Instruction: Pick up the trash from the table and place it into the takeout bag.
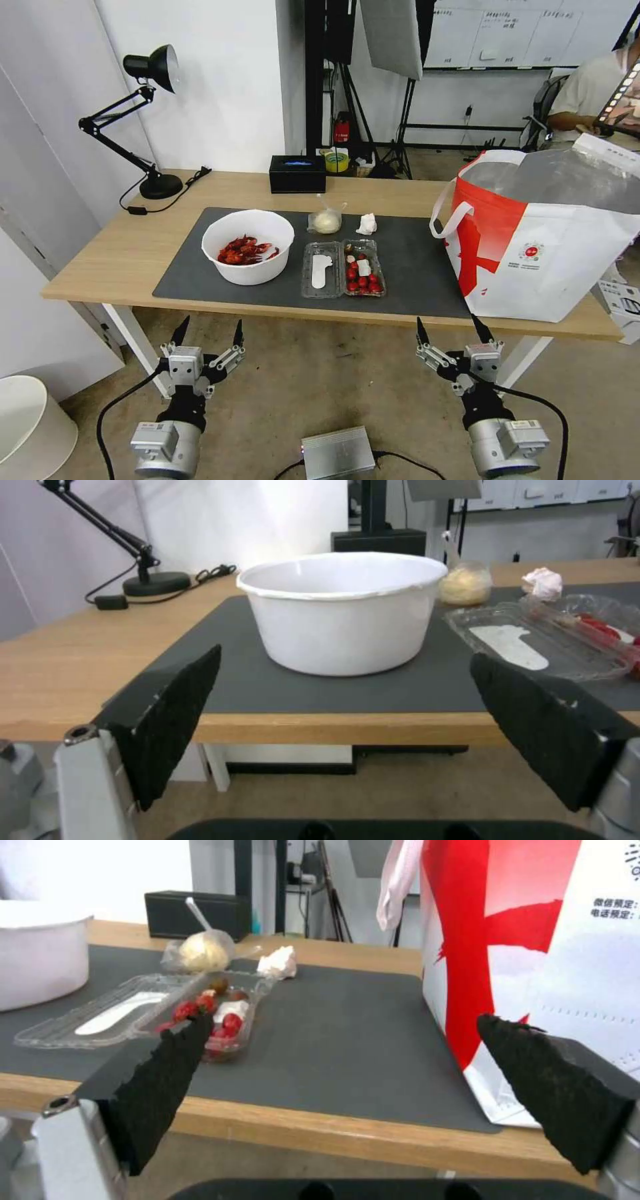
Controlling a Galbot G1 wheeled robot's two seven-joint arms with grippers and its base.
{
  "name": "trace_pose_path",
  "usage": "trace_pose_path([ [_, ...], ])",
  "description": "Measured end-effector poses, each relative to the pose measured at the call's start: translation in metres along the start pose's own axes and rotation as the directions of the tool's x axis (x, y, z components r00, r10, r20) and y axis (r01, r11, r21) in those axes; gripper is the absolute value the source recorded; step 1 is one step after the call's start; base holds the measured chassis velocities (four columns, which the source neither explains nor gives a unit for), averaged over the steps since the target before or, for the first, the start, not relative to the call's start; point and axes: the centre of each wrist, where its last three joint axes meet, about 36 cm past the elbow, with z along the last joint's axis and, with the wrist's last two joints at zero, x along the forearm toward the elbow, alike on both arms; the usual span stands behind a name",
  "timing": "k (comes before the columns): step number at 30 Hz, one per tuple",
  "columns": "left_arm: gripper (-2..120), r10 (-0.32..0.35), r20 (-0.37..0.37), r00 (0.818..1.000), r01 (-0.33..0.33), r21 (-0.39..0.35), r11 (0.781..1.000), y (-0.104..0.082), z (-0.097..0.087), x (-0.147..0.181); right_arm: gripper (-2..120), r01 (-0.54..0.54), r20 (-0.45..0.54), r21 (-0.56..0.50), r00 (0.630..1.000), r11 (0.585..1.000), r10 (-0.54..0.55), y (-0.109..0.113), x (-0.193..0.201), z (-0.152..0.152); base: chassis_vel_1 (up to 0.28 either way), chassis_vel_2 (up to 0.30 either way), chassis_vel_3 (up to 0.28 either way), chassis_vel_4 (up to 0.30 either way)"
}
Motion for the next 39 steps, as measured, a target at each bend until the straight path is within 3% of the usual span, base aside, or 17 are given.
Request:
trace_pose_path([
  [25,100,-0.020,0.002,1.000,0.020,0.013,1.000,-0.001,-0.002,0.000,100,0.012,-0.004,0.009,1.000,1.000,-0.012,-0.004,-0.002,-0.002,0.000,0.000,0.000,0.000],
  [34,100,-0.143,-0.002,0.990,0.143,0.112,0.983,-0.006,-0.021,0.000,100,0.044,-0.030,0.037,0.999,0.998,-0.043,-0.022,-0.017,-0.024,0.000,0.000,0.000,0.000],
  [39,100,-0.165,-0.009,0.986,0.165,0.131,0.978,-0.007,-0.025,0.001,100,0.059,-0.045,0.055,0.997,0.997,-0.056,-0.027,-0.022,-0.034,0.000,0.000,0.000,0.000],
])
